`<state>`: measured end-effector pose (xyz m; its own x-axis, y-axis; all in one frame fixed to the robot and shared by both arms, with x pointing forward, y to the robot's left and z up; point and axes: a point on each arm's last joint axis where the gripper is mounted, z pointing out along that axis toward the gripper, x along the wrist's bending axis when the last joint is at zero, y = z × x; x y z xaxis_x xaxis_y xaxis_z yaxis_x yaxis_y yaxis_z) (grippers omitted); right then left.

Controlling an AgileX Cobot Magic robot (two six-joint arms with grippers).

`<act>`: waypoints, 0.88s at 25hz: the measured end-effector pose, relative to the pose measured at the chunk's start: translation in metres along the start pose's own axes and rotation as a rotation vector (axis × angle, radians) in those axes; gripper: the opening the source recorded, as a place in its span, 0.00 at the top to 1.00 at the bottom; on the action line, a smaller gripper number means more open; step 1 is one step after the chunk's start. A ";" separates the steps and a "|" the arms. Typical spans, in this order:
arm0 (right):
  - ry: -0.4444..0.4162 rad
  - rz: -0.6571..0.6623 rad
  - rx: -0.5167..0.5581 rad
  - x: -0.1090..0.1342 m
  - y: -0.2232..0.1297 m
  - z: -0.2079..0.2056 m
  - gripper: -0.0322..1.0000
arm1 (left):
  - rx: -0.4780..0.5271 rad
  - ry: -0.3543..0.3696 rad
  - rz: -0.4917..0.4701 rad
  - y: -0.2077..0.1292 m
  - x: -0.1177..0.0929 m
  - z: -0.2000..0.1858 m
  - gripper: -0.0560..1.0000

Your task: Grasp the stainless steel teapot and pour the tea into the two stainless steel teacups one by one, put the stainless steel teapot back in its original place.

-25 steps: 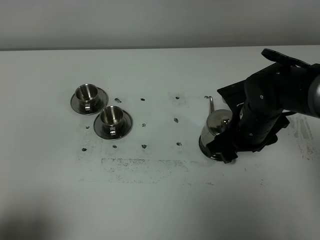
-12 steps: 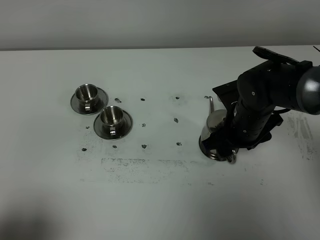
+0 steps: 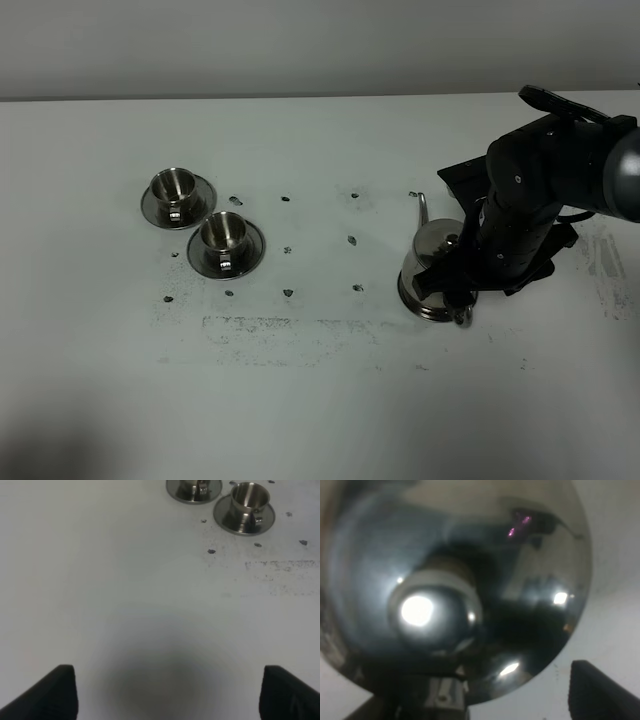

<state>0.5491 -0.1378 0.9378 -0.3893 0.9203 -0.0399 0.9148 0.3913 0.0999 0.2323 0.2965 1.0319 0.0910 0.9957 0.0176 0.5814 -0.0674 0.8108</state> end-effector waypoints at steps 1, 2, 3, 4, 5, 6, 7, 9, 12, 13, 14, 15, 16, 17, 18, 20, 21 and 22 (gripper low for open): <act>0.000 0.000 0.000 0.000 0.000 0.000 0.39 | 0.000 0.000 0.000 0.000 0.000 0.000 0.27; 0.000 0.000 0.000 0.000 0.000 0.000 0.39 | 0.000 0.000 0.000 0.000 0.000 0.000 0.27; 0.000 0.000 0.000 0.000 0.000 0.000 0.39 | 0.000 0.000 0.000 0.000 0.000 0.000 0.27; 0.000 0.000 -0.001 0.000 0.000 0.000 0.39 | 0.000 0.000 0.000 0.000 0.000 0.000 0.27; 0.000 0.000 -0.002 0.000 0.000 0.000 0.39 | 0.000 0.000 0.000 0.000 0.000 0.000 0.27; 0.000 0.000 -0.003 0.000 0.000 0.000 0.39 | 0.000 0.000 0.000 0.000 0.000 0.000 0.27; 0.001 0.000 -0.004 0.000 0.000 0.000 0.39 | 0.000 0.000 0.000 0.000 0.000 0.000 0.27; 0.001 0.000 -0.005 0.000 0.000 0.000 0.39 | 0.000 0.000 0.000 0.000 0.000 0.000 0.27; 0.001 0.001 -0.005 0.000 0.000 0.000 0.39 | 0.000 0.000 0.000 0.000 0.000 0.000 0.27; 0.001 0.001 -0.005 0.000 0.000 0.000 0.39 | 0.000 0.000 0.000 0.000 0.000 0.000 0.27; 0.001 0.000 -0.005 0.000 0.000 0.000 0.39 | 0.000 0.000 0.000 0.000 0.000 0.000 0.27; 0.002 0.001 -0.006 0.000 0.001 0.000 0.39 | 0.000 0.000 0.000 0.000 0.000 0.000 0.27; 0.004 0.002 -0.007 0.000 0.001 0.000 0.39 | 0.000 0.000 0.000 0.000 0.000 0.000 0.27; 0.005 0.003 -0.009 0.000 0.001 0.000 0.39 | 0.000 0.000 0.000 0.000 0.000 0.000 0.27; 0.006 0.003 -0.011 0.001 0.001 0.000 0.39 | 0.000 0.000 0.000 0.000 0.000 0.000 0.27; 0.013 0.009 -0.015 0.001 0.001 0.000 0.39 | 0.000 0.000 0.000 0.000 0.000 0.000 0.27; 0.017 0.011 -0.016 0.002 0.001 0.000 0.39 | 0.000 0.000 0.000 0.000 0.000 0.000 0.27; 0.019 0.010 -0.016 0.002 0.001 0.000 0.39 | 0.000 0.000 0.000 0.000 0.000 0.000 0.27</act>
<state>0.5497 -0.1357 0.9380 -0.3825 0.9238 -0.0199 0.9168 0.3821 0.1157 0.2323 0.2965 1.0319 0.0910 0.9957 0.0176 0.5814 -0.0674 0.8108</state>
